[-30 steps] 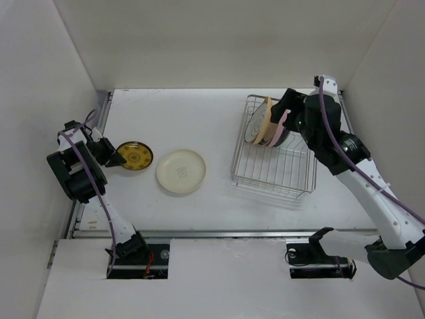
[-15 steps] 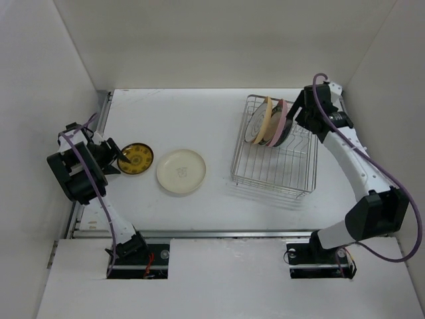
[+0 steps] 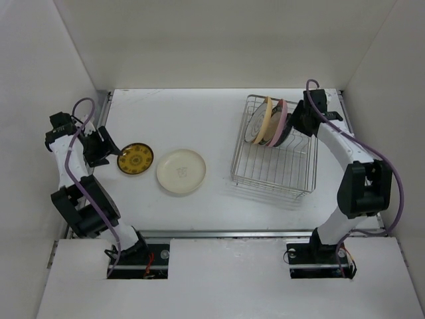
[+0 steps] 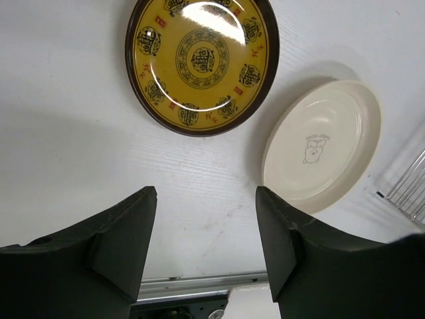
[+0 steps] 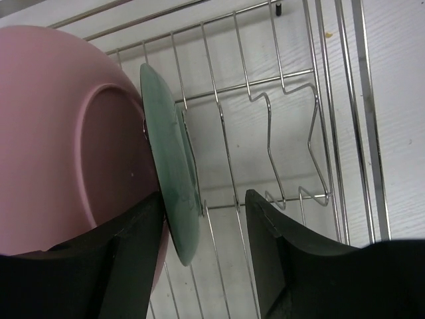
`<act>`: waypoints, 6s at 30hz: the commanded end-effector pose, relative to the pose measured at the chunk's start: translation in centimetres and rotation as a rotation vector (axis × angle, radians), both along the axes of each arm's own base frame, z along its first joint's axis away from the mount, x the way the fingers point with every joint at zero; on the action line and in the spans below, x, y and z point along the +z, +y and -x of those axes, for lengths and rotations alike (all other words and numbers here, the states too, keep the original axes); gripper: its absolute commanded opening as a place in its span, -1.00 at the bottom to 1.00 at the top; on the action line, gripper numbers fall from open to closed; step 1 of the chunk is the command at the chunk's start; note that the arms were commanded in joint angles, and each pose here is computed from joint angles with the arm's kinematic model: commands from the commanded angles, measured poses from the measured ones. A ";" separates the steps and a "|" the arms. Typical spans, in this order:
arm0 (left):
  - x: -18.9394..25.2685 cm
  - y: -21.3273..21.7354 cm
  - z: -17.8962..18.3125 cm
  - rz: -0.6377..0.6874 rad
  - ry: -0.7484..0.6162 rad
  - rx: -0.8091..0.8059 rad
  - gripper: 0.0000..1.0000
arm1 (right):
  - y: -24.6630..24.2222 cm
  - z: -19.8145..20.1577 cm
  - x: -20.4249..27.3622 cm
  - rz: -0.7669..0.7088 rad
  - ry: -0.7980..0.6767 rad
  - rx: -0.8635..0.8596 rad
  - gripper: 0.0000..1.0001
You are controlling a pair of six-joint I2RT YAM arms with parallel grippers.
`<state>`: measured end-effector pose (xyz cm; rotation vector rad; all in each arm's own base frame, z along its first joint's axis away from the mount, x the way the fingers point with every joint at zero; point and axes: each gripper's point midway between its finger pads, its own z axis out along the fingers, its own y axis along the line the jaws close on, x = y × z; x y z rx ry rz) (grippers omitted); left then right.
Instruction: Unload the plates from the dish rack
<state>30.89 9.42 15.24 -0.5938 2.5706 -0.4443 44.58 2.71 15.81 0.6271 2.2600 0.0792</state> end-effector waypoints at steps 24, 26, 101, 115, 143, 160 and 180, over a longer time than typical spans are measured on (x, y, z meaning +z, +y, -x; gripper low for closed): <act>5.4 -3.8 4.9 -0.081 -0.080 -0.195 0.19 | -4.5 3.5 11.9 0.250 -0.155 -0.187 -1.00; 6.0 -4.3 5.0 -0.082 -0.100 -0.218 0.23 | -5.6 4.6 13.4 0.289 -0.170 -0.225 -1.00; 1.5 -3.6 -0.9 0.048 0.005 -0.054 -1.00 | 34.7 15.0 18.2 -0.312 -0.566 0.997 0.59; -7.3 -0.4 -3.5 0.280 0.188 0.061 -1.00 | 32.2 16.7 17.4 -0.270 -0.567 1.006 0.59; -3.3 0.5 0.0 -0.035 0.133 -0.011 0.06 | 15.9 11.0 18.9 -0.025 -0.424 0.271 0.85; 1.2 -0.9 4.0 -0.177 0.024 -0.133 0.12 | 5.3 0.5 11.1 0.188 -0.177 -0.040 0.41; 1.0 -2.6 6.2 -0.145 0.032 -0.191 0.12 | 2.6 -1.8 6.9 0.276 -0.099 -0.148 -0.97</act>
